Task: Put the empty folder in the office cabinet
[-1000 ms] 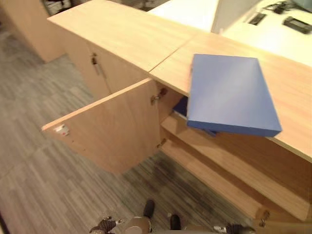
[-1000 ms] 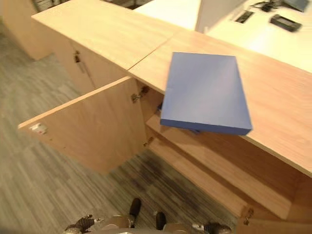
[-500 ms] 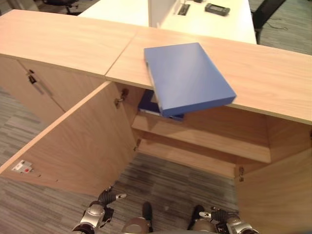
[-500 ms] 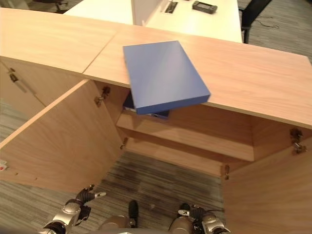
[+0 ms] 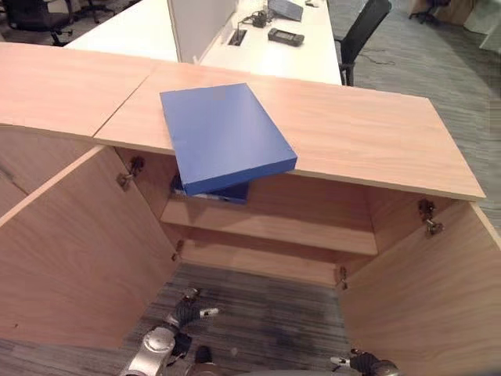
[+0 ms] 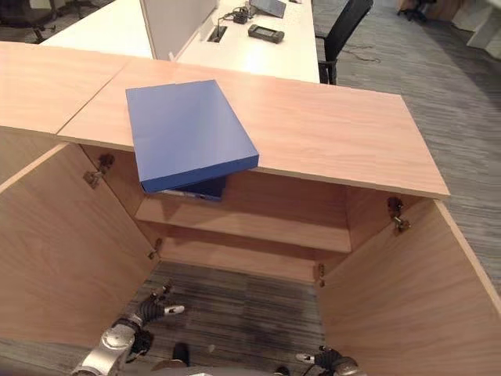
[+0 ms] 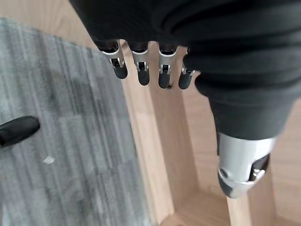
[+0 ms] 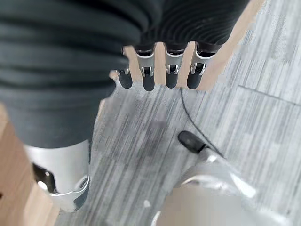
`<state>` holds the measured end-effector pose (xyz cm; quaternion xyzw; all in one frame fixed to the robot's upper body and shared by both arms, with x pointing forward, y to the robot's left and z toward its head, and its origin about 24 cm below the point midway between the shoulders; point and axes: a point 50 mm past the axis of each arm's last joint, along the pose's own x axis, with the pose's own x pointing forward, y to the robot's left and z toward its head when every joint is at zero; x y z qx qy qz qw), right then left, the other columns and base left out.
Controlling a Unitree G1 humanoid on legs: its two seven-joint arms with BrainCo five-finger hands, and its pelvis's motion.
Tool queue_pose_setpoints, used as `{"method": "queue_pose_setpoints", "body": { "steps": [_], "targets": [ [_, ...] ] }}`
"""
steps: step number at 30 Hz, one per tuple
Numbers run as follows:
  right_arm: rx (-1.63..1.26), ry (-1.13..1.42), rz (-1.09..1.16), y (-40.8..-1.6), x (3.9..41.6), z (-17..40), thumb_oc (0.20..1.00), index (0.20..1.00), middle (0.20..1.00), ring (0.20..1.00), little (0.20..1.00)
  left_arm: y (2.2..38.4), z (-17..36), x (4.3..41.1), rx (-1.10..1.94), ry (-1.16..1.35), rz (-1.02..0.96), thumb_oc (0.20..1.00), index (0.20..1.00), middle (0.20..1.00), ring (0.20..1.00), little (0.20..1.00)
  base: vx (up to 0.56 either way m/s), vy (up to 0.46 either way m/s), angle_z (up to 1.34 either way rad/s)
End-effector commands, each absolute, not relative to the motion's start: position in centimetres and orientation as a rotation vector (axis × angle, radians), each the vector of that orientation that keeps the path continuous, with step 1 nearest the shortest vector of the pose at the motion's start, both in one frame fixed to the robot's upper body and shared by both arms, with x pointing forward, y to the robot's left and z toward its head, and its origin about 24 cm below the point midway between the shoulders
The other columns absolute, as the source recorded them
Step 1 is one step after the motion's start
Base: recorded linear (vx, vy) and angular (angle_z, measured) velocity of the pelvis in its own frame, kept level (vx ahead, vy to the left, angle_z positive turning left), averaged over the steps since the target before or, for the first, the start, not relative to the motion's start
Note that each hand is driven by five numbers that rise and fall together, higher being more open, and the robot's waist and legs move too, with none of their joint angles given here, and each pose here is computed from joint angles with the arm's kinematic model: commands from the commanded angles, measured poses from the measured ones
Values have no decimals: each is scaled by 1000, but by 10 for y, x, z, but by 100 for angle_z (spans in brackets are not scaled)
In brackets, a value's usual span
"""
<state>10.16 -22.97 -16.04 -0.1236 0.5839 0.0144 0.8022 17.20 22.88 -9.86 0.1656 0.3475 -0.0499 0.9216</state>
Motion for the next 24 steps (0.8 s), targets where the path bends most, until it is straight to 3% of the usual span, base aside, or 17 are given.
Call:
{"method": "queue_pose_setpoints", "body": {
  "steps": [1,8,11,16,24],
  "targets": [
    [-284,1207,15,-235,119,-155,1000,1000,1000,1000,1000,228,-86,184,274,630,-60,1000,1000,1000,1000,1000,78,-111,8],
    [-255,1228,-54,-239,110,-156,1000,1000,1000,1000,1000,235,-54,189,323,465,13,1000,1000,1000,1000,1000,41,-60,13],
    [-232,1256,-96,-241,100,-159,1000,1000,1000,1000,1000,247,-16,192,492,310,4,1000,1000,1000,1000,1000,12,-25,5],
    [-230,1324,-98,-246,85,-161,1000,1000,1000,1000,1000,252,-4,186,453,286,5,1000,1000,1000,1000,1000,7,-2,0],
    [-257,1295,-102,-228,81,-166,1000,1000,1000,1000,1000,260,86,200,797,-203,280,1000,1000,1000,1000,1000,7,-12,5]
  ]
}}
